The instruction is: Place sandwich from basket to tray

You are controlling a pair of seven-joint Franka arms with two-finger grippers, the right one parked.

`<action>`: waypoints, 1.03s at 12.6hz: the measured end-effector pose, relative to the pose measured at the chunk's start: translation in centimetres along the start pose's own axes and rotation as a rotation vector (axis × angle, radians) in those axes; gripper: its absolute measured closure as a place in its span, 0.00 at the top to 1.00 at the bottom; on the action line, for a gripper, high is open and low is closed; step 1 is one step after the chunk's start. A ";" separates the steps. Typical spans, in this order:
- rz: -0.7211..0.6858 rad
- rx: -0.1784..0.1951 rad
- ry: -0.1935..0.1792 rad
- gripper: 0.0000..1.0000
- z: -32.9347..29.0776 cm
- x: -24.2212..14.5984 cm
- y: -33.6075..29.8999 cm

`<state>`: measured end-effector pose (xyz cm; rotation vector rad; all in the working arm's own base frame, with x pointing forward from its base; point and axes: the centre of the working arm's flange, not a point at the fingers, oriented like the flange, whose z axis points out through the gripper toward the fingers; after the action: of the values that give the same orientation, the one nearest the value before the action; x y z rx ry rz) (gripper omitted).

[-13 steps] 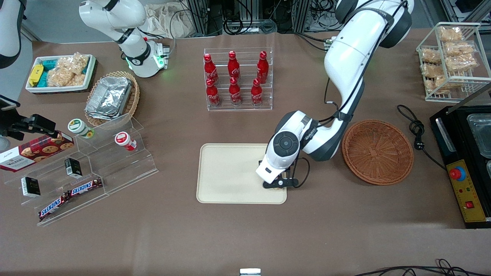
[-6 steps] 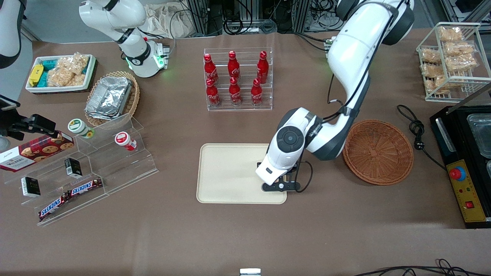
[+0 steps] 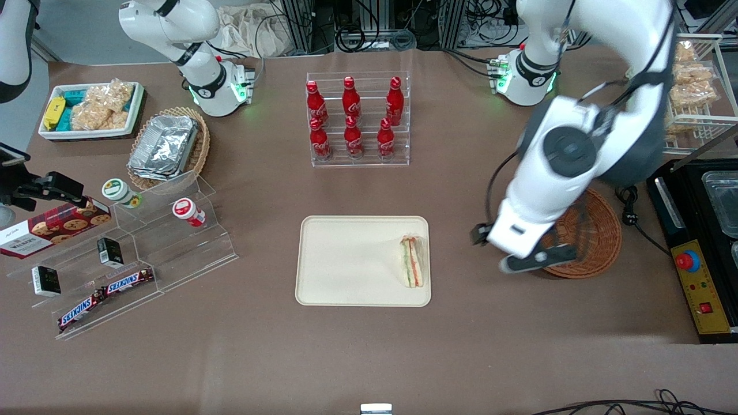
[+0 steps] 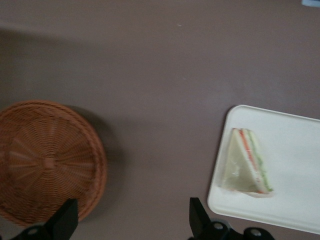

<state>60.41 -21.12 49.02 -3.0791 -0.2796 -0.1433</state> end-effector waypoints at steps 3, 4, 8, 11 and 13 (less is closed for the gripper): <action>-0.039 0.022 0.016 1.00 -3.6 -0.6 -8.5; -0.051 0.009 0.010 1.00 -4.3 -0.1 -10.9; -0.054 -0.078 -0.018 1.00 -3.9 2.8 -18.6; -0.061 -0.107 -0.032 1.00 -2.4 5.0 -20.2; -0.107 -0.120 -0.051 1.00 -1.4 5.6 -18.3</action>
<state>62.47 -2.19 51.65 -3.1908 -0.4551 -0.0890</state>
